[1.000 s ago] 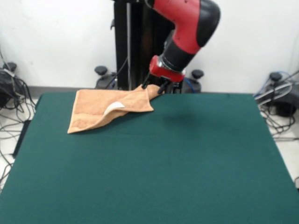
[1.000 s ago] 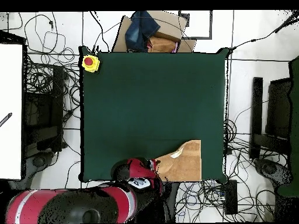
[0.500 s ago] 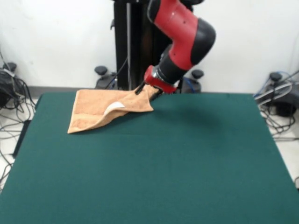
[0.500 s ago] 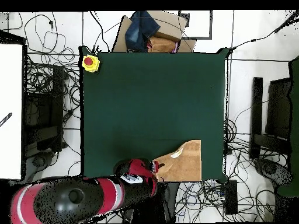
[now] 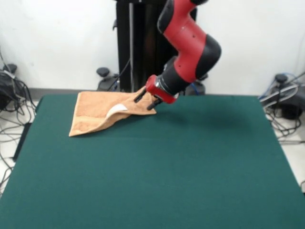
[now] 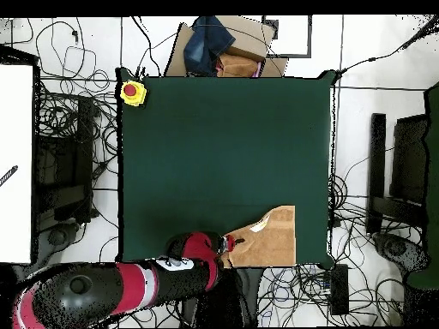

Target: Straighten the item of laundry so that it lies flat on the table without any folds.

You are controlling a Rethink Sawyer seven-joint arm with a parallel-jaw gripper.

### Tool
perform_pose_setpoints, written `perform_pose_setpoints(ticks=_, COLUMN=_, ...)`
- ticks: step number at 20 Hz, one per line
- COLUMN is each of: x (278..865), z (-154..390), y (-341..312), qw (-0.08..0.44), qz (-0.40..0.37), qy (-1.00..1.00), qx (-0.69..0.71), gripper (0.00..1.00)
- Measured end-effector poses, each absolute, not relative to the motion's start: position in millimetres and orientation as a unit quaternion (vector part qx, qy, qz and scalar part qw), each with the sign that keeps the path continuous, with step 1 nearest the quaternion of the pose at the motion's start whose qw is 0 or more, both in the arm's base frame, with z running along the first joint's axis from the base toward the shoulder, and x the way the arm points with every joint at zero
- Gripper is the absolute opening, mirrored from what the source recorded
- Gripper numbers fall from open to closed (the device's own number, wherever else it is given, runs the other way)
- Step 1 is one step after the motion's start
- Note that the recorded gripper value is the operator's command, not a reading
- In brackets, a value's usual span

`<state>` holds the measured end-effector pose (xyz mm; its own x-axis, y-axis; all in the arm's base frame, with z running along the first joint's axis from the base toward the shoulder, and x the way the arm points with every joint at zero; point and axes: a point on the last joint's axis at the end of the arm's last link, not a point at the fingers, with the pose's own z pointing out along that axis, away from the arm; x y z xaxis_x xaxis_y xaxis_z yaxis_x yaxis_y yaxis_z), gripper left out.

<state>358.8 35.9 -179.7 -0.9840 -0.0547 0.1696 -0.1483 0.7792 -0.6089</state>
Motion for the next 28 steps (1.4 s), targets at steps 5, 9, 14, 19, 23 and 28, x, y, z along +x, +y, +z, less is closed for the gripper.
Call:
perform_pose_setpoints(ticks=5, x=364, z=-178, y=31, qw=0.070, qz=0.325, qy=-0.942, qx=0.043, gripper=1.00)
perform_pose_setpoints(ticks=9, x=383, z=-160, y=29, qw=0.058, qz=0.314, qy=-0.947, qx=0.028, gripper=1.00)
perform_pose_setpoints(ticks=14, x=409, z=-124, y=38, qw=0.031, qz=0.299, qy=-0.954, qx=0.011, gripper=1.00)
perform_pose_setpoints(ticks=19, x=429, z=-99, y=47, qw=0.006, qz=0.288, qy=-0.958, qx=0.000, gripper=1.00)
perform_pose_setpoints(ticks=23, x=439, z=-88, y=55, qw=-0.008, qz=0.282, qy=-0.959, qx=-0.001, gripper=1.00)
perform_pose_setpoints(ticks=28, x=433, z=-92, y=64, qw=-0.002, qz=0.282, qy=-0.959, qx=0.010, gripper=1.00)
